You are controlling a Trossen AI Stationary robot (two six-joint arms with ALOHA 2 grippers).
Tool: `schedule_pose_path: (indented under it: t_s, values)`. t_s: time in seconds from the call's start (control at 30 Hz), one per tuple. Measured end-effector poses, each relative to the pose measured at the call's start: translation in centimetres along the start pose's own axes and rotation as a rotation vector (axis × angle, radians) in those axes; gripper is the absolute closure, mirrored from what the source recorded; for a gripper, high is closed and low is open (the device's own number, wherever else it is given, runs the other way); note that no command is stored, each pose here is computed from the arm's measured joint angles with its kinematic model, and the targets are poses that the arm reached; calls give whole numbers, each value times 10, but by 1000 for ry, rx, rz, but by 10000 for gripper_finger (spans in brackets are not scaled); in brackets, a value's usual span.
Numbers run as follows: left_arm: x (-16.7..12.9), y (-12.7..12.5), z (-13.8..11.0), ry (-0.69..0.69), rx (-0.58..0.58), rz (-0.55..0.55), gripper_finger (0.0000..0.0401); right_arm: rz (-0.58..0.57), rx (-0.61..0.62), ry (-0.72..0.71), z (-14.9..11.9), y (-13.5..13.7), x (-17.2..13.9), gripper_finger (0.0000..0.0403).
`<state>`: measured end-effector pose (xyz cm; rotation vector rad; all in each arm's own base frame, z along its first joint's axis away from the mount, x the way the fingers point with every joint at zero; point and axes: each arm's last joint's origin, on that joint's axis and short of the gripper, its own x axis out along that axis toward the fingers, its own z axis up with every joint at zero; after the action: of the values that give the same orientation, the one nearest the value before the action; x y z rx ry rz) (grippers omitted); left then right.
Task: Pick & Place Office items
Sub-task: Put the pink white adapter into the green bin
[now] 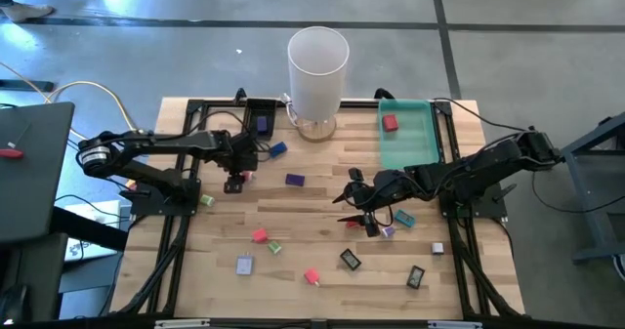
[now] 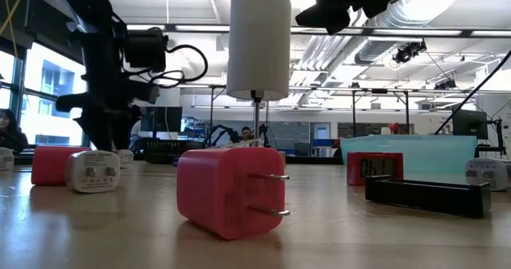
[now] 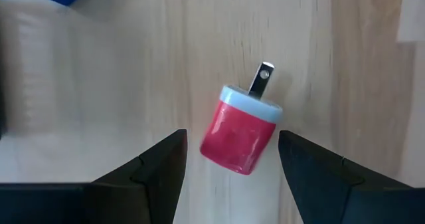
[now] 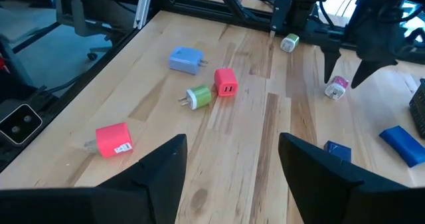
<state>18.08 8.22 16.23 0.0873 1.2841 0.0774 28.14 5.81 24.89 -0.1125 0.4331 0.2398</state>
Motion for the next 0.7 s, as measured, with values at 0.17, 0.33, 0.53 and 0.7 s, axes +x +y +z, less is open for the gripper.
schedule_pose_path:
  t_s: [0.17,0.33,0.53,0.7]
  values:
    - [8,-3,-7,2,41,0,172,0,0,0,0,0,0,176]
    - [13,-3,-9,-8,42,33,172,0,0,0,0,0,0,176]
    - [13,-4,-8,-15,68,50,171,0,0,0,0,0,0,176]
    - [13,-9,-4,-22,107,76,172,0,0,0,0,0,0,176]
